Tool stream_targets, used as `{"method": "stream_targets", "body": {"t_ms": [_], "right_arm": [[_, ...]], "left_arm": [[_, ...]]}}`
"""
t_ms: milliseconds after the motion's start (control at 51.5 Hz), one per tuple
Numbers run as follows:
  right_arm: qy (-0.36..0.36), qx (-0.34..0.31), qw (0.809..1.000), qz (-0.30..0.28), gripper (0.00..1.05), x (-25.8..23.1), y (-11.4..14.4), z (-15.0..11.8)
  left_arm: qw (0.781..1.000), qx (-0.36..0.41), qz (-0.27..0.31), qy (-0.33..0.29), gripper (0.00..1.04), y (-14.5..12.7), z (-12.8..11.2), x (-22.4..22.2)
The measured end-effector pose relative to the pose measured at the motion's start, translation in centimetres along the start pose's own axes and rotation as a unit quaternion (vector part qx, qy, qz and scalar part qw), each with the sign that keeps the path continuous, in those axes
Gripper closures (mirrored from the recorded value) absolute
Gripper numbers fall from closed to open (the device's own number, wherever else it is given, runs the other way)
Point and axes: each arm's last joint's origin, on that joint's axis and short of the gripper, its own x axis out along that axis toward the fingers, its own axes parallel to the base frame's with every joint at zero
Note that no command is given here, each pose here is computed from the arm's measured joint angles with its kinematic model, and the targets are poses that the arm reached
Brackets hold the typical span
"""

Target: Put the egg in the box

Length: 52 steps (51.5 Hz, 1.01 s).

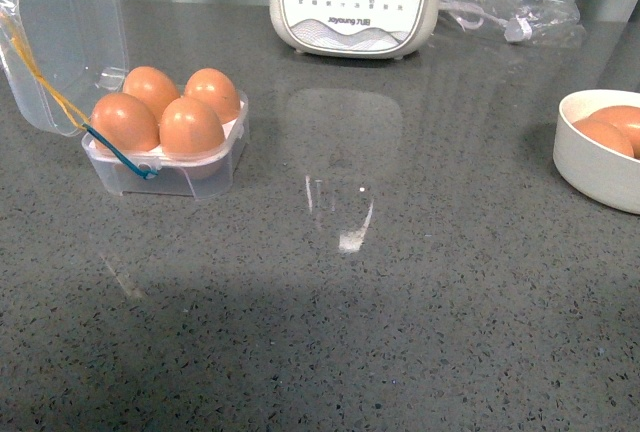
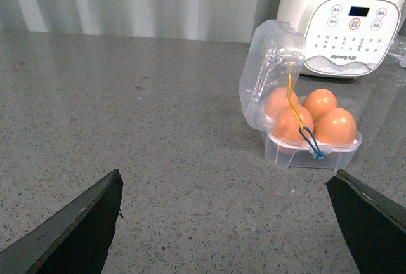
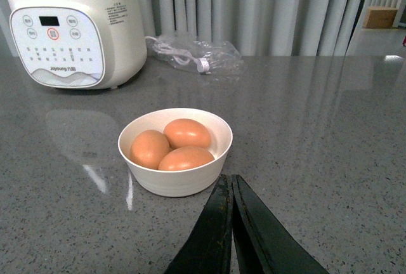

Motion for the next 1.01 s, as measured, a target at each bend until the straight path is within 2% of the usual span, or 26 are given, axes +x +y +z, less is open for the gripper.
{"method": "stream_targets", "body": {"t_ms": [505,582,776,815,1009], "right_arm": [[0.000,0.000,1.000,0.000,1.01,-0.9,0.0,0.0],[0.019,0.000,1.000,0.000,1.01,-1.6,0.0,-0.5],[0.003,0.000,1.000,0.000,1.01,-1.9,0.0,-0.3],[0.003,0.000,1.000,0.000,0.95,-1.9,0.0,-0.3],[0.003,0.000,1.000,0.000,0.53,-1.9,0.0,-0.3]], "left_arm": [[1.000,0.000,0.000,0.000,0.07,0.0,0.0,0.0],[1.000,0.000,0.000,0.000,0.07,0.0,0.0,0.0],[1.000,0.000,0.000,0.000,0.07,0.0,0.0,0.0],[1.000,0.000,0.000,0.000,0.07,0.0,0.0,0.0],[1.000,0.000,0.000,0.000,0.07,0.0,0.0,0.0]]}}
